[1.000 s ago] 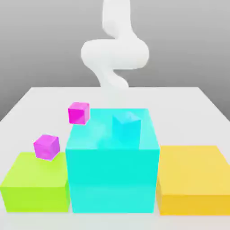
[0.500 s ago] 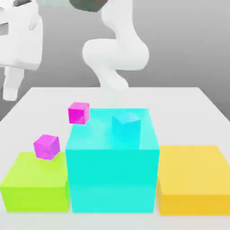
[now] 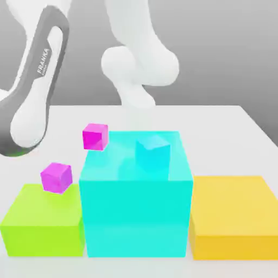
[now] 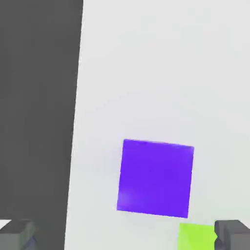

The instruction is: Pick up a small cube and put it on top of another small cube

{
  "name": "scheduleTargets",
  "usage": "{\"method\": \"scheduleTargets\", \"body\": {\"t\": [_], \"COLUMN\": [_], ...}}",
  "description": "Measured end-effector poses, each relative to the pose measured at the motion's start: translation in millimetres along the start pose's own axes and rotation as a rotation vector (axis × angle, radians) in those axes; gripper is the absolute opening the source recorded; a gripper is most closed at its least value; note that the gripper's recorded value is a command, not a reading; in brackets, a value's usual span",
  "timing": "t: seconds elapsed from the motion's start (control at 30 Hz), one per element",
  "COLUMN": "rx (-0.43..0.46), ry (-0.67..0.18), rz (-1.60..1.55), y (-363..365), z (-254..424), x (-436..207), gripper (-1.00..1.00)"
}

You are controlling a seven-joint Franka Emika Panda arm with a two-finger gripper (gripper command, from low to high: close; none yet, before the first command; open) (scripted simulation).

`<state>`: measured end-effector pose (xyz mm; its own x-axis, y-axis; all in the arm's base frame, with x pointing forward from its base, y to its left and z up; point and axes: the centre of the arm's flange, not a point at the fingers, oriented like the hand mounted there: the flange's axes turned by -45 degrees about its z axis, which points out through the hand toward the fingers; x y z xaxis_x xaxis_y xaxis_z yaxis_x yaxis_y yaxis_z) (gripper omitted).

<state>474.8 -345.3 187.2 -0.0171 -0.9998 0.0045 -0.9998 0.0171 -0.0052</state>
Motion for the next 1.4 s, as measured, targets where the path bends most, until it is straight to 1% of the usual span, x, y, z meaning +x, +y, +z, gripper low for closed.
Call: {"method": "scheduleTargets", "body": {"t": [0.07,0.1,0.33,0.47,0.67,1.03,1.27,1.4], "rx": [-0.004,-0.005,-0.003,-0.004,-0.011,-0.014,-0.005,-0.002], "ry": [-0.003,-0.004,-0.004,-0.004,0.005,0.008,-0.003,-0.006], "rz": [0.01,0.012,0.014,0.012,-0.02,-0.079,-0.116,-0.124], "y": [2,2,3,3,32,107,160,171], "z": [33,45,47,-6,-67,-142,-165,-136], "x": [2,2,2,1,-24,-84,-125,-133], "gripper": [0.0,-1.0,-1.0,-1.0,-1.0,-1.0,-1.0,-1.0]}}
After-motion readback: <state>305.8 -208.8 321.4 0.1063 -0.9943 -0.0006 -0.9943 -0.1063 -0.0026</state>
